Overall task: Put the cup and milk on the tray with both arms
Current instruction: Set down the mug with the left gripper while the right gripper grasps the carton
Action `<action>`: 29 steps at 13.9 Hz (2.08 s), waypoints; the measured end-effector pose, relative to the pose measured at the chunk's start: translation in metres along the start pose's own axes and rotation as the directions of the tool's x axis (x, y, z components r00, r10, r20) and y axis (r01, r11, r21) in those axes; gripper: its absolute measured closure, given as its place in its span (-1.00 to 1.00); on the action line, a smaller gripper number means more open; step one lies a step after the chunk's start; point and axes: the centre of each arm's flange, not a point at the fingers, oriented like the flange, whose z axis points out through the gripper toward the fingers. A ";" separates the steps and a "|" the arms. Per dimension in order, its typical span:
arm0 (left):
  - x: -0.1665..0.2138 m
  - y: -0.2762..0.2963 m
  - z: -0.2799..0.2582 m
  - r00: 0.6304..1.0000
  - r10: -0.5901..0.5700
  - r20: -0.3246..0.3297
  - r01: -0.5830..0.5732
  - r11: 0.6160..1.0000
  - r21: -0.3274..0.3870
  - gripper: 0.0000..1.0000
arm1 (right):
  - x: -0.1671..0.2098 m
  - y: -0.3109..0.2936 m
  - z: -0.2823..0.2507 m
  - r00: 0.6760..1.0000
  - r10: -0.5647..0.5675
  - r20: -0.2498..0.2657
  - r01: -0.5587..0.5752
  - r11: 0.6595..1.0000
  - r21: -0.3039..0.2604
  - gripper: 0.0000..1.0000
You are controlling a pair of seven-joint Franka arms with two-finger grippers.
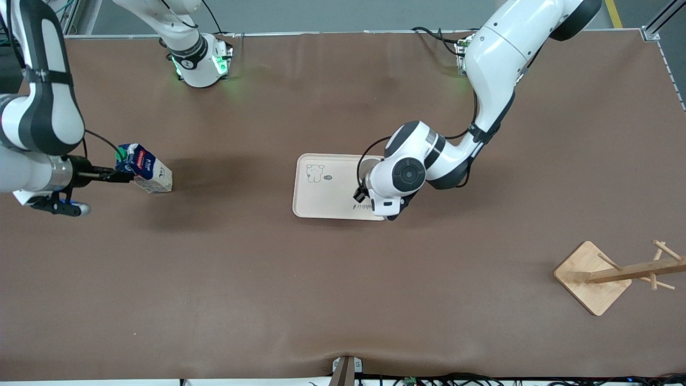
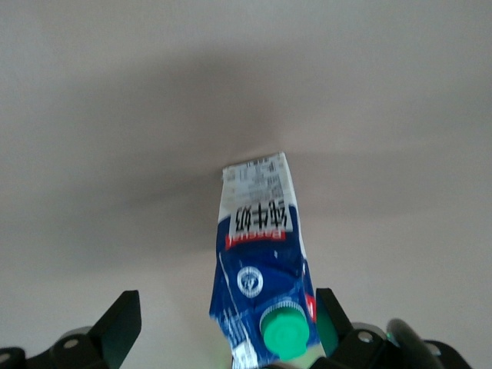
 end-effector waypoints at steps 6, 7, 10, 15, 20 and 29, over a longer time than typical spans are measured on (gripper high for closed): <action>0.006 0.005 0.005 1.000 -0.008 0.005 0.008 1.000 -0.005 0.11 | -0.015 0.007 0.020 0.995 -0.098 0.010 0.099 0.992 -0.084 -1.00; 0.007 0.006 0.003 1.000 -0.008 0.004 0.008 1.000 -0.011 -0.11 | -0.017 0.006 0.027 0.995 -0.101 0.020 0.102 0.991 -0.084 -1.00; 0.006 0.018 -0.021 1.000 -0.005 0.001 0.005 0.998 -0.064 -0.68 | -0.021 0.006 0.038 0.994 -0.108 -0.014 0.106 0.991 -0.085 -1.00; 0.014 0.029 -0.115 0.996 0.004 -0.093 -0.023 0.979 -0.201 -1.00 | -0.029 0.011 0.070 0.994 -0.106 -0.028 0.104 0.991 -0.081 -1.00; 0.056 -0.006 -0.220 0.964 0.041 -0.264 -0.096 0.975 -0.199 -1.00 | -0.043 0.007 0.081 0.996 -0.072 0.053 0.071 0.997 0.011 -0.04; 0.162 -0.111 -0.349 0.902 0.271 -0.337 -0.302 0.952 -0.044 -1.00 | -0.067 -0.138 -0.058 0.982 -0.178 -0.059 0.175 0.983 -0.046 0.01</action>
